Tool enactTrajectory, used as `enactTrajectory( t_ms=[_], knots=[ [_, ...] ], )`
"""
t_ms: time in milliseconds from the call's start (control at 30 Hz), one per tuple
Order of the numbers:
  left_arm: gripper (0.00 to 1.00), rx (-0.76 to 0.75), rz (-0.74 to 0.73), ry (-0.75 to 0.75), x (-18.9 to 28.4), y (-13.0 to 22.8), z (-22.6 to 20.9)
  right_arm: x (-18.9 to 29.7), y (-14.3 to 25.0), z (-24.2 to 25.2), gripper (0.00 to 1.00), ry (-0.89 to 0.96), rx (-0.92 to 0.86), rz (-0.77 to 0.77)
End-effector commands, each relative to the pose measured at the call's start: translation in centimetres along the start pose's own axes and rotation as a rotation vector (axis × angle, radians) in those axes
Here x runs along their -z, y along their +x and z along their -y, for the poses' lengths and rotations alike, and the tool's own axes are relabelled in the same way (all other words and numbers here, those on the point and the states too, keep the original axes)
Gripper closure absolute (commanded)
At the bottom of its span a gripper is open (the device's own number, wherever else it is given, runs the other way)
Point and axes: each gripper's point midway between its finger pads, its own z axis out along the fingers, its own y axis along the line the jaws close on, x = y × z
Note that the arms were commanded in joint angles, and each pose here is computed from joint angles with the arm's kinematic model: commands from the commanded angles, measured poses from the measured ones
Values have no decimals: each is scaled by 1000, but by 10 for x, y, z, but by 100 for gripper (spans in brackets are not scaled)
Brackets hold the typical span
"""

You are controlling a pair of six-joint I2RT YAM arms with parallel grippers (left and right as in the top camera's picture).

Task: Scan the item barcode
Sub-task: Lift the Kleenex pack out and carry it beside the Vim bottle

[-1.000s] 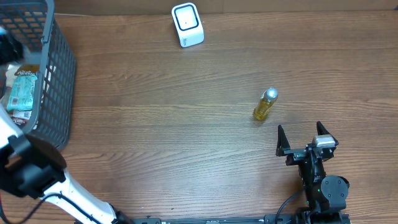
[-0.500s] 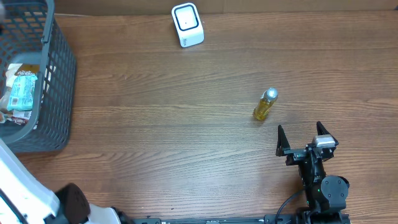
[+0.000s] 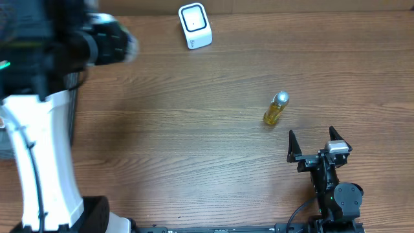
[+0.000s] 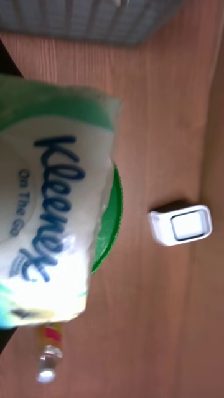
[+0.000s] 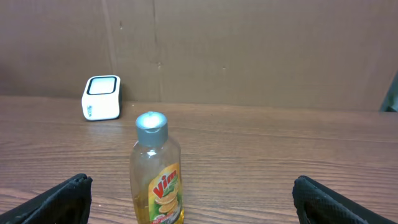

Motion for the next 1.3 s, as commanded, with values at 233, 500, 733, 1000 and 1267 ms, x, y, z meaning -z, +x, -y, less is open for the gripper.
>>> enactTrajectory(
  t_ms=[233, 500, 733, 1000, 1267],
  knots=[
    [45, -103, -313, -36, -172, 120, 103, 0, 2, -2, 0, -6, 1, 4],
    [46, -105, -284, -141, -216, 181, 140, 0, 2, -2, 0, -6, 1, 4],
    [44, -159, -236, -51, -236, 239, 189, 0, 2, -2, 0, -6, 1, 4],
    [41, -189, -216, -73, -248, 278, 187, 0, 2, -2, 0, -6, 1, 4],
    [38, -189, -246, -52, -248, 285, 189, 0, 2, -2, 0, -6, 1, 4]
  ],
)
